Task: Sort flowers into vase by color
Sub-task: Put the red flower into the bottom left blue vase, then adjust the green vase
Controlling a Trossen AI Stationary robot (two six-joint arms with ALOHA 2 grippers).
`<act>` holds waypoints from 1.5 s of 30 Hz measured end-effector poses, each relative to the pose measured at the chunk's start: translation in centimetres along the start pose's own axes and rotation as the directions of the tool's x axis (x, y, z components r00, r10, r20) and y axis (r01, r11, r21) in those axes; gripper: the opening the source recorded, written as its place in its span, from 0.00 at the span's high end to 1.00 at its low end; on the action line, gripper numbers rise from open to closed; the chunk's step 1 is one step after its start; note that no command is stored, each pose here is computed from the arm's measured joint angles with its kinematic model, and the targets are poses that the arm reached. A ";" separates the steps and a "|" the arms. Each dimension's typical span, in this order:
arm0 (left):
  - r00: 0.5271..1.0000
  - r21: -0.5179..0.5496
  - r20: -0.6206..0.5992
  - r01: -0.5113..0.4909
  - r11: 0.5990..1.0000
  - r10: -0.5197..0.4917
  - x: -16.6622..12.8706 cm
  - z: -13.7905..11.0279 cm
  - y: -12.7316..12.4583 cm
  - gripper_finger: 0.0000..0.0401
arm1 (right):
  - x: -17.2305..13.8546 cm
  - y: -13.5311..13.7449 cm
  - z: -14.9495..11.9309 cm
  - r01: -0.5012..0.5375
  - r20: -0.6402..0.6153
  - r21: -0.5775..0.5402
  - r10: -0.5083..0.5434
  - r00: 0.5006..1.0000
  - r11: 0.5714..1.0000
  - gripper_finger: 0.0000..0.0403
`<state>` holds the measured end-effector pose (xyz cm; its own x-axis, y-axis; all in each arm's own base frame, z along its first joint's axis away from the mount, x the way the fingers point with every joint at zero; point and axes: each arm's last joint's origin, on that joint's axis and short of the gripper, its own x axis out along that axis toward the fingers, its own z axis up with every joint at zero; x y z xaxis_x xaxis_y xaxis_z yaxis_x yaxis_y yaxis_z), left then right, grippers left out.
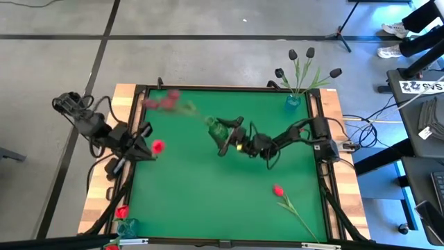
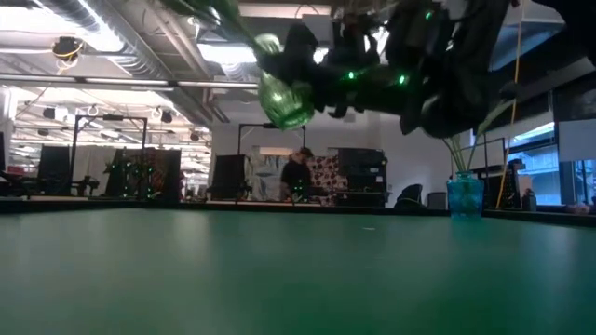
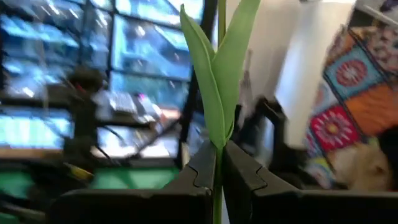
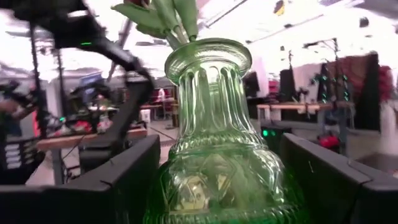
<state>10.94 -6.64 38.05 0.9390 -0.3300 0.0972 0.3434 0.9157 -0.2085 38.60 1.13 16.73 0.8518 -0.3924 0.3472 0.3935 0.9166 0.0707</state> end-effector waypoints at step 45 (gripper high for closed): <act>0.556 -0.001 -0.687 -0.644 0.765 0.467 2.0 -22.7 7.7 0.70 | -3.6 -0.4 4.3 -0.116 -0.123 -0.090 0.104 0.987 0.989 0.23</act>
<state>15.94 -5.44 14.58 0.6968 0.0866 -0.7120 -0.3418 0.9128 -0.2235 33.91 2.48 19.45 0.9243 -0.3011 0.2347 0.3218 0.9452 -0.0546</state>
